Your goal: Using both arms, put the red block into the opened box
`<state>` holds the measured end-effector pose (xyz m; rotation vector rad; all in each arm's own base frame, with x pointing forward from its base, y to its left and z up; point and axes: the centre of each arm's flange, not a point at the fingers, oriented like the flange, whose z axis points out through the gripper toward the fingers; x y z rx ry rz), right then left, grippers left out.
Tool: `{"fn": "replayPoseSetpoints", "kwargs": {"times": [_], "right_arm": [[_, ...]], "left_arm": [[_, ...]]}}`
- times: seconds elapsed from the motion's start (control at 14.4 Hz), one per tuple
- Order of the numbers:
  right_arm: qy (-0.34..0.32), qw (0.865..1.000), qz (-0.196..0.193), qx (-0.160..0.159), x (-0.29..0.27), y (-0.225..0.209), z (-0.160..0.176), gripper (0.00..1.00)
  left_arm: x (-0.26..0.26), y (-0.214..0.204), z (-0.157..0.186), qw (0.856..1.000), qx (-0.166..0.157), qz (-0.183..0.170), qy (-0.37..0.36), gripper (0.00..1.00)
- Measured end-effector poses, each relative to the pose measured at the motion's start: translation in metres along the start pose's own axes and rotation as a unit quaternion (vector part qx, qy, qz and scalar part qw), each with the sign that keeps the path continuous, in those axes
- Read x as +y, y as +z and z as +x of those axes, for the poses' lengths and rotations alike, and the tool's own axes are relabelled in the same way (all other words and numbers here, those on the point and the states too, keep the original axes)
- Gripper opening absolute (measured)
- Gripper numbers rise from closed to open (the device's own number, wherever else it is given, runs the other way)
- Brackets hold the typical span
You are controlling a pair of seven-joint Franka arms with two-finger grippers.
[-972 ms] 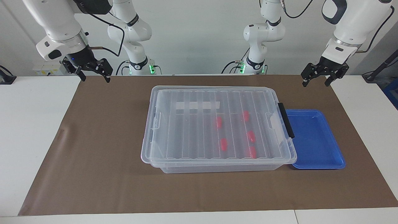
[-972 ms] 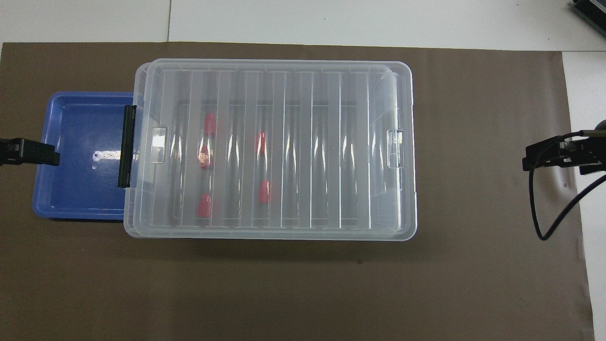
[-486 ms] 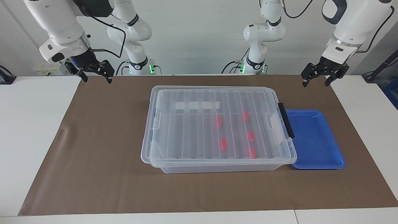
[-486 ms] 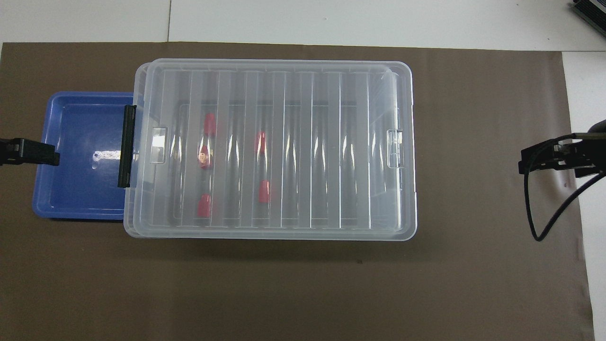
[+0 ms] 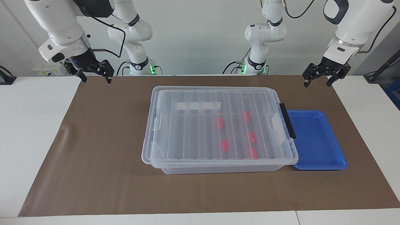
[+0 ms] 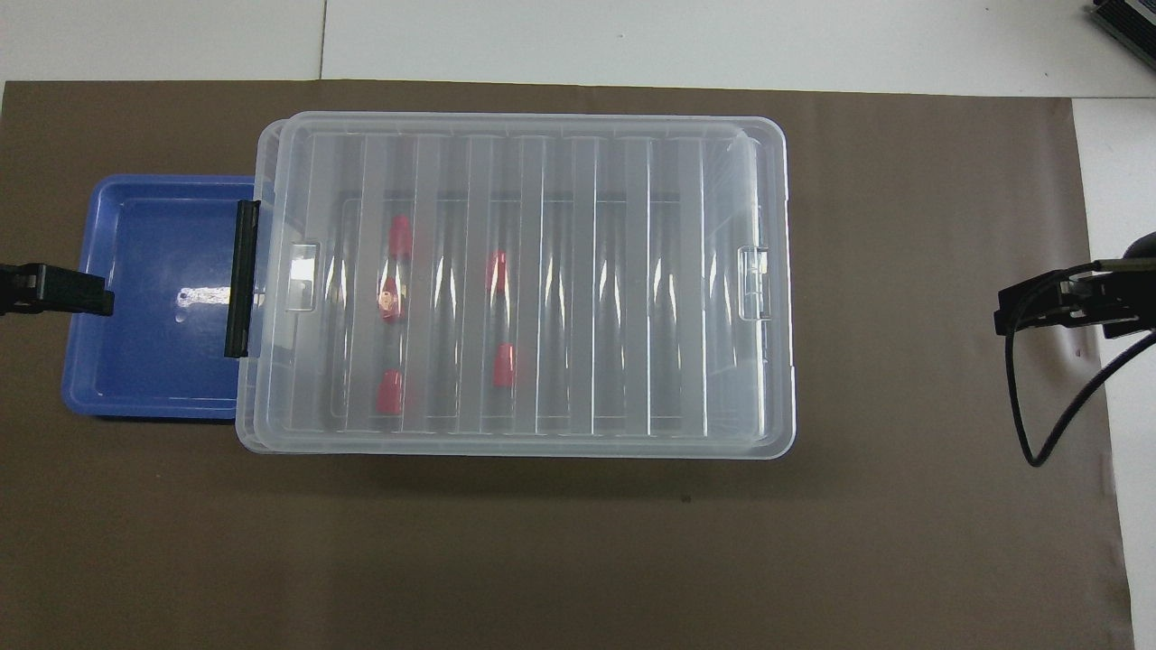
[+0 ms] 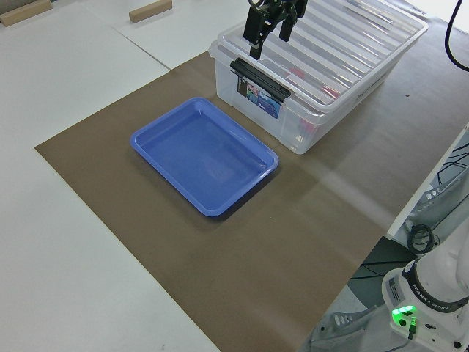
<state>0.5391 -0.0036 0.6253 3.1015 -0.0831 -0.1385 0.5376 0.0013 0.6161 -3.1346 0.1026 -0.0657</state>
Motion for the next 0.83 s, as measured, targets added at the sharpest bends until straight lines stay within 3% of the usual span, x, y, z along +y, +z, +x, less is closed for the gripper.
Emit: {"fn": "replayPoseSetpoints", "kwargs": {"times": [0.83], "right_arm": [[0.006, 1.000, 0.001, 0.002, 0.0070, -0.0019, -0.0011, 1.00]], "left_arm": [[0.0000, 0.0002, 0.0000, 1.000, 0.000, 0.000, 0.000, 1.00]]}}
